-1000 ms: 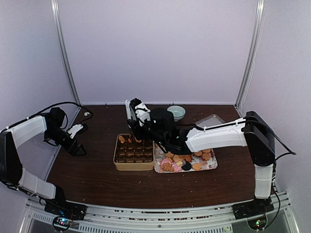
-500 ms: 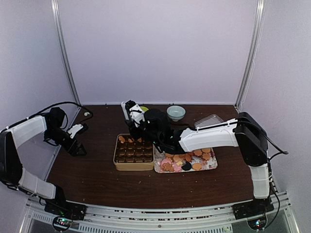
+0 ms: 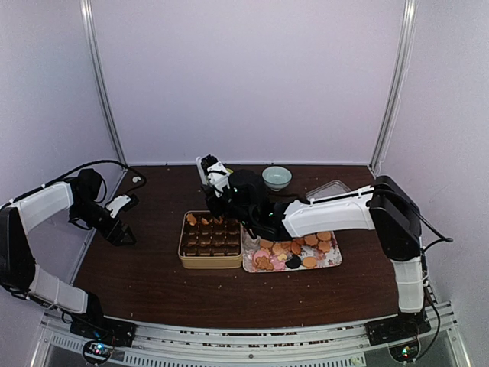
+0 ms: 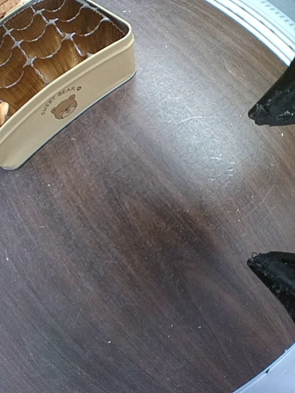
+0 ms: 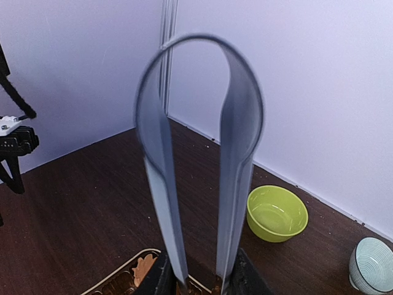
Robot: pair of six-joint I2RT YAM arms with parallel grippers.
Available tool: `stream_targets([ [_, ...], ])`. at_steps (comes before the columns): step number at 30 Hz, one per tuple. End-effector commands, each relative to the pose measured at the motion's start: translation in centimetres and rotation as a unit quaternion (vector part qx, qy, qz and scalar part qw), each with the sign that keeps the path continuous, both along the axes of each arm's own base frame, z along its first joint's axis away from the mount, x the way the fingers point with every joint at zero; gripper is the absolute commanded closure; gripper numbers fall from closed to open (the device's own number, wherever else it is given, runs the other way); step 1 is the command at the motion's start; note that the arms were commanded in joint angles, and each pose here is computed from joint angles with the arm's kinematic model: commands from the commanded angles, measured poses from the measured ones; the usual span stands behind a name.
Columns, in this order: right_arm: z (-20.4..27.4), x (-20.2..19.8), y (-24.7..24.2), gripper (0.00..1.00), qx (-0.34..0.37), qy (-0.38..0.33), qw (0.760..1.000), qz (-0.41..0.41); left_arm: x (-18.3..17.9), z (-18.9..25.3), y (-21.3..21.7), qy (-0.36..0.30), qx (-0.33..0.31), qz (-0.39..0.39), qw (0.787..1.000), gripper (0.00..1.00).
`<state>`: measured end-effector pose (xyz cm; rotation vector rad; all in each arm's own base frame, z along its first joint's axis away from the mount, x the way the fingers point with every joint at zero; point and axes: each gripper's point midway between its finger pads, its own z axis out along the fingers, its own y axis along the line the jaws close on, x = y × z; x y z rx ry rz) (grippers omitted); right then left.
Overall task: Pack the cookies
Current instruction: Adjust the fake cookies in the empty pocket of the box.
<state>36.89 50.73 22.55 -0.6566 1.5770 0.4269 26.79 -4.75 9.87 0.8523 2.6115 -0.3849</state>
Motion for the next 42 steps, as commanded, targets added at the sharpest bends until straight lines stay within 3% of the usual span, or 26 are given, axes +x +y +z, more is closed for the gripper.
stream_targets([
  [1,3.0,0.2,-0.6,0.72,0.043,-0.010,0.999,-0.005,0.4,0.9,0.1,-0.015,-0.003,-0.004,1.000,0.27],
  [13,3.5,-0.3,-1.0,0.96,0.017,-0.049,0.999,0.004,0.4,0.8,-0.1,-0.011,-0.009,-0.005,1.000,0.27],
  [25,3.1,-0.8,-0.7,1.00,0.005,-0.063,0.998,0.019,0.3,0.8,-0.1,-0.009,-0.010,-0.005,1.000,0.27],
  [27,2.7,-0.8,-0.6,0.98,0.004,-0.057,0.998,0.019,0.2,0.8,-0.1,-0.009,-0.010,-0.005,1.000,0.27],
  [33,3.3,-0.7,-1.2,0.65,0.027,-0.038,0.999,0.012,0.2,0.9,-0.2,-0.007,-0.013,-0.008,1.000,0.27],
  [42,6.3,-0.9,-3.2,0.59,0.079,-0.026,0.996,0.008,0.2,1.1,-0.3,-0.007,-0.014,-0.011,1.000,0.27],
])
